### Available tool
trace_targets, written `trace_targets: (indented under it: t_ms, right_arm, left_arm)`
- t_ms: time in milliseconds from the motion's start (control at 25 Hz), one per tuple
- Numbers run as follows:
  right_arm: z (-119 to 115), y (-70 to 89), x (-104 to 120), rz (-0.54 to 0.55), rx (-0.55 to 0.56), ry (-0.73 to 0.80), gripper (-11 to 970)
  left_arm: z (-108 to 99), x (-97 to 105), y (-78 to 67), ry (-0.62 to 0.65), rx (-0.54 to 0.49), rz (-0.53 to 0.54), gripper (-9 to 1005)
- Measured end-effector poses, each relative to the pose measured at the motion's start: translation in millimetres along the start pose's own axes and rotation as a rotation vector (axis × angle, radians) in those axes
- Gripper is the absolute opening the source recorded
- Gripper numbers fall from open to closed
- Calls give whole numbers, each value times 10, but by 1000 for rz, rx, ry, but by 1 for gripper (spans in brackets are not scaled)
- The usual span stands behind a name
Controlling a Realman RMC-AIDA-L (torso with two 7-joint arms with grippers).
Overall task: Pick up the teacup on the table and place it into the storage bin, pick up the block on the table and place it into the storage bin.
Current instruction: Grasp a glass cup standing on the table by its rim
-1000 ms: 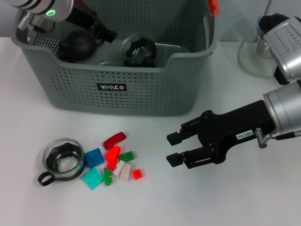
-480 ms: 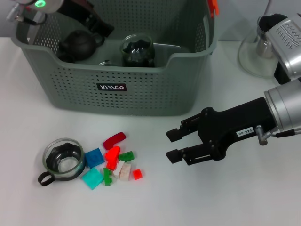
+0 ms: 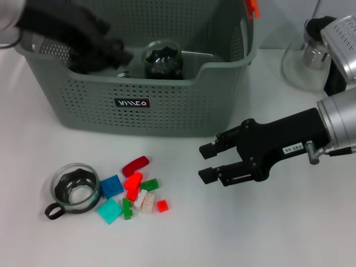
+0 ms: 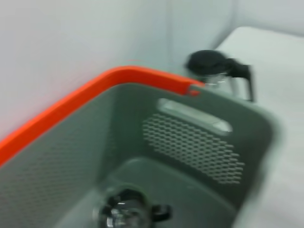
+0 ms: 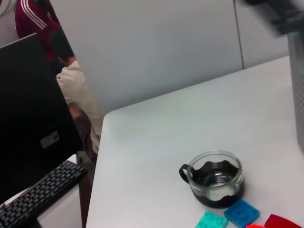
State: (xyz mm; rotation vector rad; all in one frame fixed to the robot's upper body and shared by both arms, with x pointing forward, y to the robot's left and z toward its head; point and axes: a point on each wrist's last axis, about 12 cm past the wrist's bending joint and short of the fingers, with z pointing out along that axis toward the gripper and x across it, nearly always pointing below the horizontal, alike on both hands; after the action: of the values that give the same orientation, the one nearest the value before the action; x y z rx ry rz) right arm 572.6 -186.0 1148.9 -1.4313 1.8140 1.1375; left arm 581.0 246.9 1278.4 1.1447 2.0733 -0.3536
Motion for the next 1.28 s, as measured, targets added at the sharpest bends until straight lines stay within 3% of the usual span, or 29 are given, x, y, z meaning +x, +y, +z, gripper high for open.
trace_targets:
  t_ms: [240,480,880,1280]
  right_arm:
    - [-10,-5,-3,3,6,-12,563]
    - [5,-9,2,4,10,-18,563]
    - [37,-7,9,3,11,-24,561]
    - [27,-8,31,21,19,-34,561]
  left_arm:
    - [-289,378,-178,45,0,-33,762]
    - [-327,745,-282,104,-6,-96,760]
    - [69,1202,-51,251,-43,-268,758]
    - [439,1319,88,357,-67,-297,757]
